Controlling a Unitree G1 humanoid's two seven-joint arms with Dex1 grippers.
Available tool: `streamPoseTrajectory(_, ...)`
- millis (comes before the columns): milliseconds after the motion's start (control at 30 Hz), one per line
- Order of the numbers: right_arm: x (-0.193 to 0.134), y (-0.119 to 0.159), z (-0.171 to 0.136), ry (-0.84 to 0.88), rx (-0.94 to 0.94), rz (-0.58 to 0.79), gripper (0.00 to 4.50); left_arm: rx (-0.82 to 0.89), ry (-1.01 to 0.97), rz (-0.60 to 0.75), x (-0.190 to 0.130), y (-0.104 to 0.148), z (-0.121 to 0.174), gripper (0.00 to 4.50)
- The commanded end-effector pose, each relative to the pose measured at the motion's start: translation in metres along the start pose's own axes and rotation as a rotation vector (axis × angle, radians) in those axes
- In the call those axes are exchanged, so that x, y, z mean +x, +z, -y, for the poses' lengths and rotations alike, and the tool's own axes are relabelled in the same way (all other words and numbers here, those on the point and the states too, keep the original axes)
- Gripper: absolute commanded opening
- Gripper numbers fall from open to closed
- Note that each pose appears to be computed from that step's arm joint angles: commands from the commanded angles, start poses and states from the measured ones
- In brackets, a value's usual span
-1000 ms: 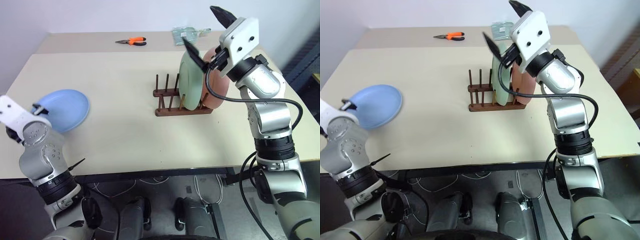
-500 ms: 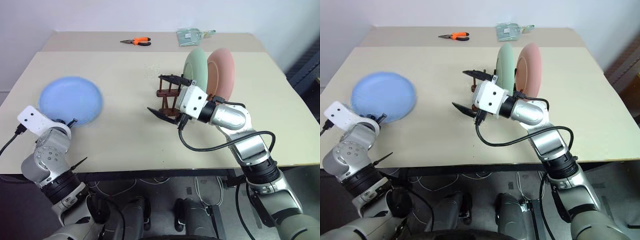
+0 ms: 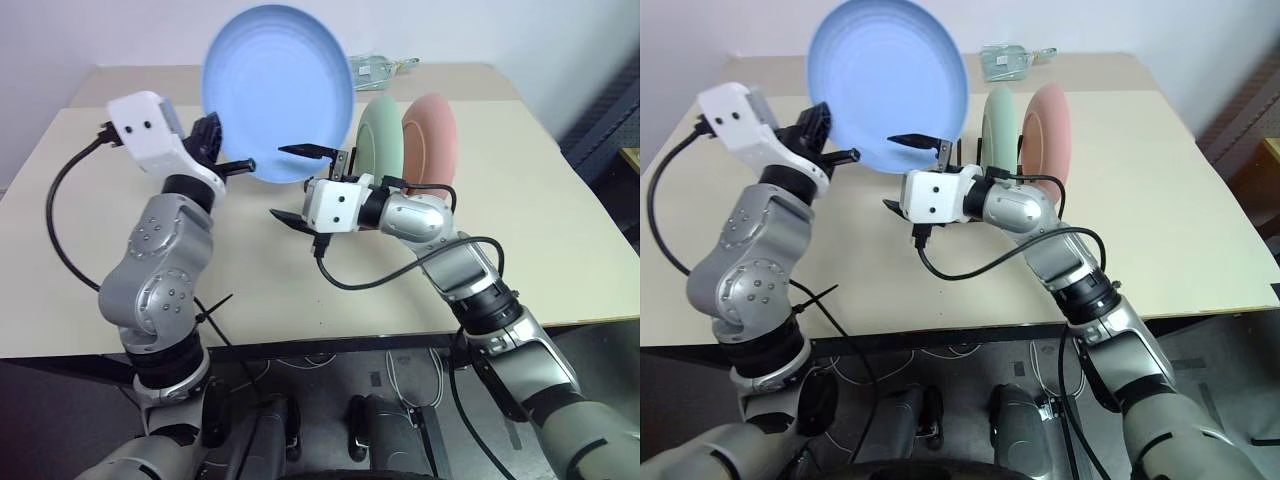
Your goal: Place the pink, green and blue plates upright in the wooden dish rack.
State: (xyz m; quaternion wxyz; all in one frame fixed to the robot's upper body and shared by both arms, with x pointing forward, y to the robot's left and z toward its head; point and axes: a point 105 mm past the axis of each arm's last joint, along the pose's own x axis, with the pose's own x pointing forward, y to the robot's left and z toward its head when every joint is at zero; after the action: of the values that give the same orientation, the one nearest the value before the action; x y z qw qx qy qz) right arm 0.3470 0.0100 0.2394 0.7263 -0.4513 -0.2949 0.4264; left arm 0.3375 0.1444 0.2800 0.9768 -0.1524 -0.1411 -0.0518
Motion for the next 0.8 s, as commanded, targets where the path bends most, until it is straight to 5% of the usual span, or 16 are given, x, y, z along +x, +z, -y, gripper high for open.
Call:
streamPoseTrajectory(33, 0.007, 0.002, 0.019, -0.077, -0.121, 0.004, 4.26, -0.003, -0.024, 0.057, -0.006, 0.016, 0.011, 0.01)
streamPoseTrajectory(100, 0.007, -0.002, 0.021, -0.092, -0.145, -0.011, 3.67, -0.005, -0.022, 0.052, -0.008, 0.015, 0.011, 0.0)
streamPoseTrajectory(300, 0.004, -0.007, 0.023, -0.108, -0.204, -0.02, 0.67, -0.025, -0.013, 0.044, -0.012, 0.015, 0.007, 0.0)
streamPoseTrajectory(367, 0.004, -0.006, 0.024, -0.115, -0.209, -0.012, 0.0, -0.061, -0.002, 0.051, -0.012, 0.016, 0.004, 0.66)
streamPoseTrajectory(567, 0.003, -0.001, 0.027, -0.129, -0.182, 0.024, 0.0, -0.254, 0.12, 0.187, -0.011, 0.048, -0.033, 3.27)
streamPoseTrajectory(667, -0.001, 0.007, 0.031, -0.14, -0.099, 0.077, 0.0, -0.204, 0.219, 0.269, -0.013, 0.069, -0.064, 3.27)
streamPoseTrajectory(800, -0.016, 0.041, 0.056, -0.197, 0.298, 0.297, 0.0, 0.195, 0.246, 0.192, -0.018, 0.06, -0.094, 3.27)
